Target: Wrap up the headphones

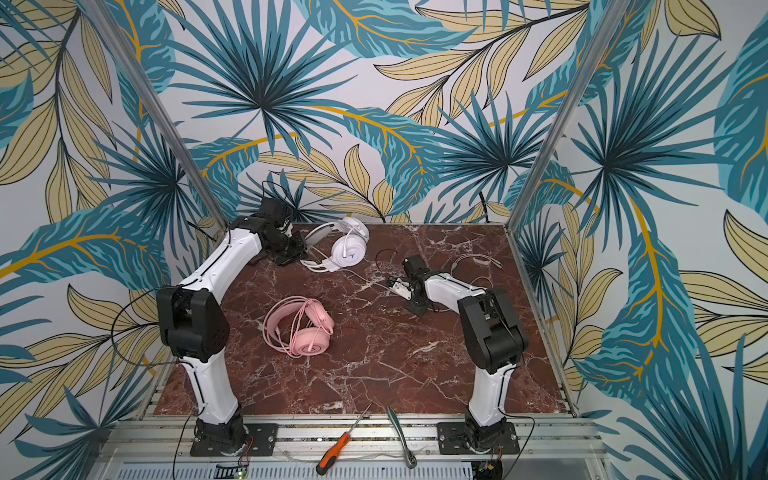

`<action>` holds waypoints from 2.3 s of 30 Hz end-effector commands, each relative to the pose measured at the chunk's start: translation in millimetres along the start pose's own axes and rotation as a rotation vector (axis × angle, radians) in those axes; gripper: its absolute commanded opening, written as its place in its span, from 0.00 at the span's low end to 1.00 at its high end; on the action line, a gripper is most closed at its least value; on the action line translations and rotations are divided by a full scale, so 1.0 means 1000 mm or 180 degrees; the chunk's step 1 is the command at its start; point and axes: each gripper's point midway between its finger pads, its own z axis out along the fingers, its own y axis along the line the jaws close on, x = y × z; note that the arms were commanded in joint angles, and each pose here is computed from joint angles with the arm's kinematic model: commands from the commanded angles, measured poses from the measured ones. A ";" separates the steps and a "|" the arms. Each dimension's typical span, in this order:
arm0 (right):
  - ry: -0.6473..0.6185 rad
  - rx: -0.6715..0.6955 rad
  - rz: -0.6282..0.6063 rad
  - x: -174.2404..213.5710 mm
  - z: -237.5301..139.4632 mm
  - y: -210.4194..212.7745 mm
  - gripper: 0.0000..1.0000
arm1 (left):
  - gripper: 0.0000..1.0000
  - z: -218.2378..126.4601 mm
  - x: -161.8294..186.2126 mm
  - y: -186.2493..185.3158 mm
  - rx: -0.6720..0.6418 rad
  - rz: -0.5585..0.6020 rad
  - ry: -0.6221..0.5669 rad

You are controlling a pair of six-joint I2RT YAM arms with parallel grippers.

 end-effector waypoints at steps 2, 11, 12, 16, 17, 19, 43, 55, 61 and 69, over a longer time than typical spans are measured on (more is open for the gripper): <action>0.0368 0.0024 0.0388 0.046 0.002 -0.013 0.00 | 0.00 -0.012 0.000 -0.007 0.0106 0.0407 0.0061; 0.0556 0.0135 0.1430 0.079 -0.005 -0.045 0.00 | 0.00 -0.016 0.017 0.026 -0.0486 0.1018 0.0346; 0.0576 0.0146 0.1531 0.082 -0.005 -0.046 0.00 | 0.00 -0.017 0.017 0.030 -0.0581 0.1075 0.0348; 0.0630 0.0199 0.1791 0.090 -0.007 -0.051 0.00 | 0.00 -0.020 0.016 0.040 -0.0794 0.1237 0.0327; 0.0647 0.0237 0.1892 0.092 -0.007 -0.054 0.00 | 0.00 -0.021 0.016 0.042 -0.0847 0.1288 0.0322; 0.0675 0.0298 0.2097 0.098 -0.008 -0.061 0.00 | 0.00 -0.022 0.015 0.044 -0.0957 0.1394 0.0307; -0.1766 -0.0792 0.1568 -0.062 -0.110 -0.054 0.50 | 0.00 -0.011 0.042 -0.020 -0.0986 0.2961 0.0337; -0.2839 -0.1026 0.1205 -0.140 -0.143 -0.043 0.68 | 0.00 -0.034 0.064 -0.057 -0.0858 0.3486 0.0173; -0.2688 -0.1142 0.1163 -0.160 -0.115 -0.032 0.68 | 0.00 -0.048 0.076 -0.073 -0.0646 0.3576 0.0110; -0.2618 -0.1213 0.1292 -0.172 -0.085 -0.029 0.68 | 0.00 -0.067 0.105 -0.099 0.0082 0.3606 0.0194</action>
